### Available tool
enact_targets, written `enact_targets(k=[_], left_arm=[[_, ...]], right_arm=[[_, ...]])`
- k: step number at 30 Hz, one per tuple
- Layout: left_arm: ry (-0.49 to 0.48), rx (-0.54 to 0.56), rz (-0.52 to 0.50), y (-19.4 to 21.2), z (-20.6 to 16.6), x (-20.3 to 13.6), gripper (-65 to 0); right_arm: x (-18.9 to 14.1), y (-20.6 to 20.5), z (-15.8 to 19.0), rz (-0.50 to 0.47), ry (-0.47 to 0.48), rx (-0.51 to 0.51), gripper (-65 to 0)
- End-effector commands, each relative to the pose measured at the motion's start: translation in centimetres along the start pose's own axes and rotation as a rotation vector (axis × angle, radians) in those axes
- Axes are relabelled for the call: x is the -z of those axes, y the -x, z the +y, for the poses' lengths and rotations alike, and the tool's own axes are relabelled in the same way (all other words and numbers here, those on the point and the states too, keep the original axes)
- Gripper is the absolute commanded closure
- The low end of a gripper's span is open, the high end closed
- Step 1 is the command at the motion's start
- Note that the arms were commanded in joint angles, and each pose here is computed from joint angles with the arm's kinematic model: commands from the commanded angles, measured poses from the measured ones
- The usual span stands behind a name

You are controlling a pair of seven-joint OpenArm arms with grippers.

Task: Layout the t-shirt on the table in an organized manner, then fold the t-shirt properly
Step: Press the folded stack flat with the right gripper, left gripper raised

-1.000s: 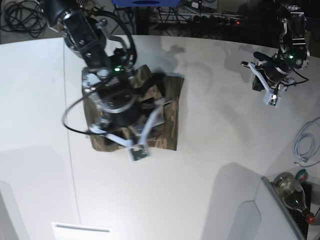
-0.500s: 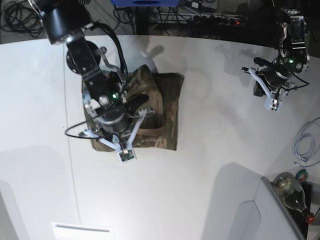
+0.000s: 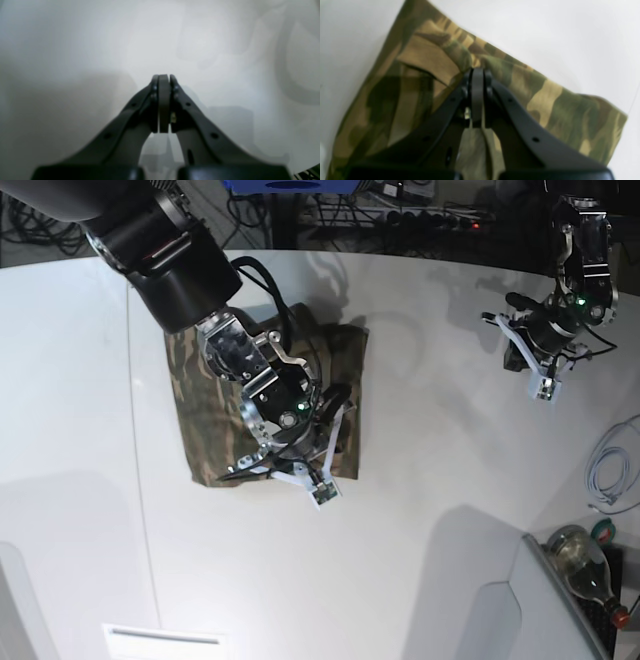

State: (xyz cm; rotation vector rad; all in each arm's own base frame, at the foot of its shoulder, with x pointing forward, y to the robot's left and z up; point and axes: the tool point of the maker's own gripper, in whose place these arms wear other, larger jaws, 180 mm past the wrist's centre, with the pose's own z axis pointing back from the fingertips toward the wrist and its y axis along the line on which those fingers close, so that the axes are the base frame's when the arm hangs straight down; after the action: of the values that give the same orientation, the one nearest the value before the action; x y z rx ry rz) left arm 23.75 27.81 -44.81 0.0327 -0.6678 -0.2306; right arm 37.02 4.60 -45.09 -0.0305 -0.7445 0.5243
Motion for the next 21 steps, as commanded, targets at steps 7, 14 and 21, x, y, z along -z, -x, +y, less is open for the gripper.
enact_targets(k=[7,14,21], left_arm=[[-0.012,0.009,-0.034,-1.2,0.7,-0.3,0.0],[-0.018,0.006,-0.011,-0.4,1.3,-0.2,0.0],[-0.057,0.000,-0.033,1.7,4.6,-0.1,0.0]], right_arm=[[-1.8,-7.1,-2.8,-0.204,0.049,-0.009,-0.6],[-10.4,-4.3,-3.0,-0.176,0.030,0.086,-1.5],[-13.6,2.8,0.1,-0.078,-0.038,0.108,-21.8]])
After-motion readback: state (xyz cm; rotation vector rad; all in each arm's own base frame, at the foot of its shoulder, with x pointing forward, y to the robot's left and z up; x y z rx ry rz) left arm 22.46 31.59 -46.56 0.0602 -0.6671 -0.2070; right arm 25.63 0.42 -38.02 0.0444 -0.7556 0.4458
